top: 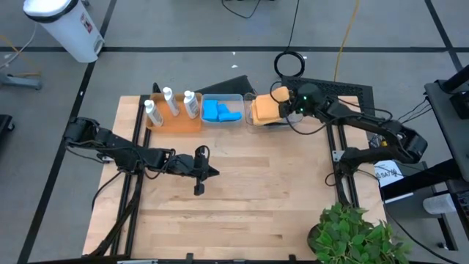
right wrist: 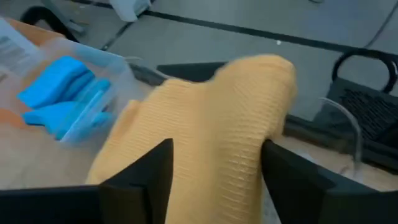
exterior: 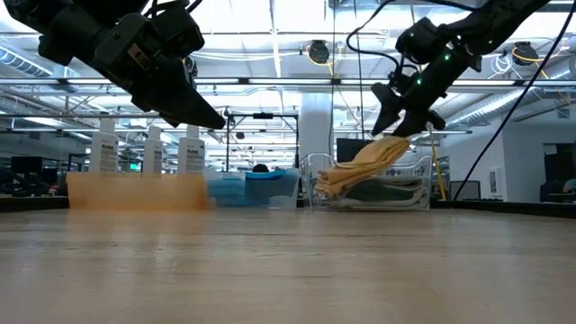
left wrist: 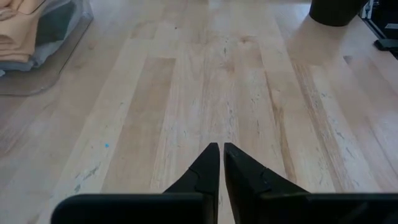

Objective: Pick & Place Kitchen Items
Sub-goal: Put the orange towel into the right transparent bin, then return to Home Position

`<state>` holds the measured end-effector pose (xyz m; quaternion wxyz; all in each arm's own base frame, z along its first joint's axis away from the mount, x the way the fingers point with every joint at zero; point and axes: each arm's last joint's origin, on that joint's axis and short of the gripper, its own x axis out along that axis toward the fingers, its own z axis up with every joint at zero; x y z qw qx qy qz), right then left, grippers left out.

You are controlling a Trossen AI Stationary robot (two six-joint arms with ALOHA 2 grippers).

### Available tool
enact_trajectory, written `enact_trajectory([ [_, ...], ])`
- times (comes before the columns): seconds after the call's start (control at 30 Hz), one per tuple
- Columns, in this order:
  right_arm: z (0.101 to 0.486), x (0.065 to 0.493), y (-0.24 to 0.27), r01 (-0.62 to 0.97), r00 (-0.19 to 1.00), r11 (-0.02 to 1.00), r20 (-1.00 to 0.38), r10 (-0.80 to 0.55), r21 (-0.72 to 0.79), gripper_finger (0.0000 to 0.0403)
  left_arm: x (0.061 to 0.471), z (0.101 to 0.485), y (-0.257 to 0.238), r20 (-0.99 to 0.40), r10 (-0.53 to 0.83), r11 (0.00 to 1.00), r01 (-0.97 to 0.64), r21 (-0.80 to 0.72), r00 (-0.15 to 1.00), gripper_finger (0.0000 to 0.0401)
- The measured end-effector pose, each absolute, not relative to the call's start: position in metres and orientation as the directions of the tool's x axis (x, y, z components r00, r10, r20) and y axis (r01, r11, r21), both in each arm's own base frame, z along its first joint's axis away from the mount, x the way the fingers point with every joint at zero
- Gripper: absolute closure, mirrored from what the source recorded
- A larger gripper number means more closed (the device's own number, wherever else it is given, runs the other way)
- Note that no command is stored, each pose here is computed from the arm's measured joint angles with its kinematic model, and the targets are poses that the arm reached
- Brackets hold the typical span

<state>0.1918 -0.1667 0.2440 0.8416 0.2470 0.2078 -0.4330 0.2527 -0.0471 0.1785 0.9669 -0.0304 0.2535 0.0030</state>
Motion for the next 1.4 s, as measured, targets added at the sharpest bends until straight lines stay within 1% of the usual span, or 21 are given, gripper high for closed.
enact_trajectory([
  [0.13, 0.253, 0.199, -0.159, 0.795, 0.597, 0.548, -0.495, -0.631, 0.261, 0.0187, 0.253, 0.179, -0.047, -0.49, -0.01, 0.998, -0.021, -0.057, 0.872, 0.037],
  [0.3, 0.266, 0.213, -0.148, 0.733, 0.676, 0.62, -0.402, -0.618, 0.28, 0.02, 0.253, 0.179, -0.047, -0.49, -0.01, 0.998, -0.021, -0.057, 0.872, 0.037],
  [0.47, 0.288, 0.221, -0.143, 0.756, 0.65, 0.617, -0.364, -0.667, 0.219, 0.0217, 0.253, 0.179, -0.047, -0.49, -0.01, 0.998, -0.021, -0.057, 0.872, 0.037],
  [0.6, 0.306, 0.226, -0.142, 0.779, 0.612, 0.6, -0.428, -0.665, 0.182, 0.0237, 0.253, 0.179, -0.047, -0.49, -0.01, 0.998, -0.019, -0.054, 0.872, 0.037],
  [0.77, 0.31, 0.239, -0.151, 0.811, 0.522, 0.572, -0.591, -0.615, 0.122, 0.0282, 0.253, 0.179, -0.047, -0.488, 0.0, 0.999, -0.025, -0.045, 0.873, 0.037],
  [0.9, 0.296, 0.247, -0.168, 0.832, 0.428, 0.553, -0.694, -0.578, 0.053, 0.0342, 0.253, 0.179, -0.047, -0.488, 0.008, 0.998, -0.034, -0.045, 0.873, 0.037],
  [1.0, 0.273, 0.255, -0.181, 0.825, 0.401, 0.561, -0.765, -0.505, 0.063, 0.039, 0.253, 0.179, -0.047, -0.488, 0.008, 0.998, -0.034, -0.045, 0.873, 0.037],
  [1.03, 0.265, 0.258, -0.185, 0.822, 0.397, 0.564, -0.783, -0.478, 0.073, 0.0396, 0.253, 0.179, -0.047, -0.488, 0.008, 0.998, -0.034, -0.045, 0.873, 0.037],
  [1.1, 0.247, 0.264, -0.192, 0.82, 0.373, 0.568, -0.821, -0.433, 0.074, 0.0392, 0.253, 0.179, -0.047, -0.488, 0.008, 0.998, -0.034, -0.045, 0.873, 0.037],
  [1.17, 0.226, 0.272, -0.196, 0.819, 0.335, 0.571, -0.857, -0.391, 0.059, 0.0391, 0.253, 0.179, -0.047, -0.489, 0.008, 0.998, -0.034, -0.045, 0.873, 0.037],
  [1.27, 0.198, 0.279, -0.203, 0.823, 0.272, 0.567, -0.897, -0.348, 0.03, 0.04, 0.253, 0.179, -0.047, -0.488, 0.008, 0.998, -0.035, -0.046, 0.873, 0.037],
  [1.4, 0.173, 0.283, -0.212, 0.826, 0.239, 0.563, -0.924, -0.298, 0.032, 0.0398, 0.253, 0.179, -0.047, -0.489, 0.008, 0.998, -0.036, -0.048, 0.873, 0.037],
])
